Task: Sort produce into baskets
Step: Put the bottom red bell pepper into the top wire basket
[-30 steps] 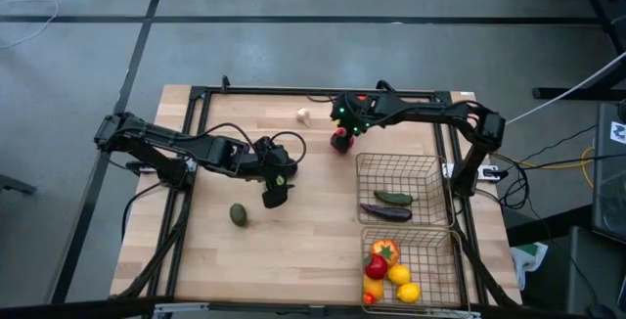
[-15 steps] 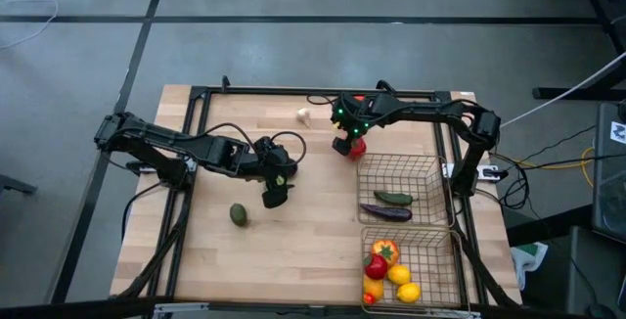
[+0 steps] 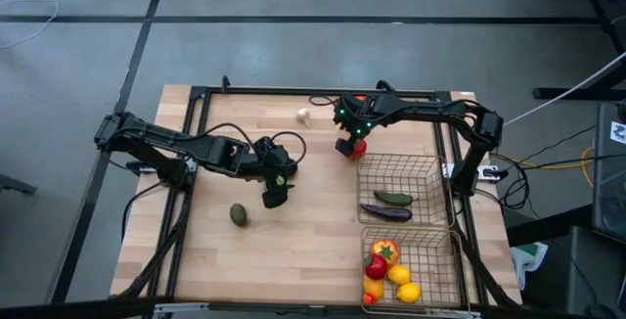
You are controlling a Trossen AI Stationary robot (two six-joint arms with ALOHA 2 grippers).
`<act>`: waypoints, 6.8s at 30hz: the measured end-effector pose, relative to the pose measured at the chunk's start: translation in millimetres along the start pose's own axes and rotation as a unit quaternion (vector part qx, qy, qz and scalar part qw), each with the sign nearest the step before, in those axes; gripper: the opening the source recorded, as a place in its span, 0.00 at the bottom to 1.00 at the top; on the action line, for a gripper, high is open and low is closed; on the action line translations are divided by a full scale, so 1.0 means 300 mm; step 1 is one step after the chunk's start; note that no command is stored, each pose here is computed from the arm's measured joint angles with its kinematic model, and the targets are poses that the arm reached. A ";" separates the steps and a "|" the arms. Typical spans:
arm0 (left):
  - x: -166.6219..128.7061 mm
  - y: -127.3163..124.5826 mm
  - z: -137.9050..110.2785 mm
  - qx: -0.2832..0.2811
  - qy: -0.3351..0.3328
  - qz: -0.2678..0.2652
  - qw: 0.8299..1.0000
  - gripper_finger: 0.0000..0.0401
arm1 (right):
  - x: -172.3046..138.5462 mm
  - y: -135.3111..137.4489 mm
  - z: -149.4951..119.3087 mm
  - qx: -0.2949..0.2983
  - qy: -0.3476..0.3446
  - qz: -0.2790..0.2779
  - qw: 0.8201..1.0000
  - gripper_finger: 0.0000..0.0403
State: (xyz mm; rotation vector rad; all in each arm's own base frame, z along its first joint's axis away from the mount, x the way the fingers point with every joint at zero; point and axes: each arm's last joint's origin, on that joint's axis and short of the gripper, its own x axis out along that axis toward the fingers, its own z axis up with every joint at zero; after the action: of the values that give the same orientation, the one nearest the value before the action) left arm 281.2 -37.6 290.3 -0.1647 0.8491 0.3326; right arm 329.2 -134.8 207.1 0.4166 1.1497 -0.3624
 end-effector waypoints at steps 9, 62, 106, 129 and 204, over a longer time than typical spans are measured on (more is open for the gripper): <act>0.000 0.000 0.000 0.000 0.000 0.000 1.000 0.97 | -0.054 -0.006 0.009 0.006 0.037 -0.035 0.999 0.99; 0.000 0.000 0.000 0.000 0.000 0.000 1.000 0.97 | 0.054 0.036 -0.012 0.057 0.104 -0.029 0.993 0.99; 0.000 0.000 0.000 0.000 0.000 0.000 1.000 0.97 | 0.043 0.036 -0.012 0.043 0.102 -0.028 0.993 0.84; 0.000 0.000 0.000 -0.016 0.000 0.000 1.000 0.97 | -0.522 0.326 0.103 -0.085 0.064 0.019 0.994 0.83; 0.000 0.001 0.004 -0.001 -0.004 -0.001 1.000 0.97 | -0.227 0.316 -0.437 -0.125 0.110 -0.058 0.984 0.83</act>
State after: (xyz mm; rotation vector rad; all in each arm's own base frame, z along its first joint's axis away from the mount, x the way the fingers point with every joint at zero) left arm 282.0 -37.1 290.9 -0.1665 0.8399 0.3327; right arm 245.5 16.5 236.9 0.1717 1.4202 -0.2728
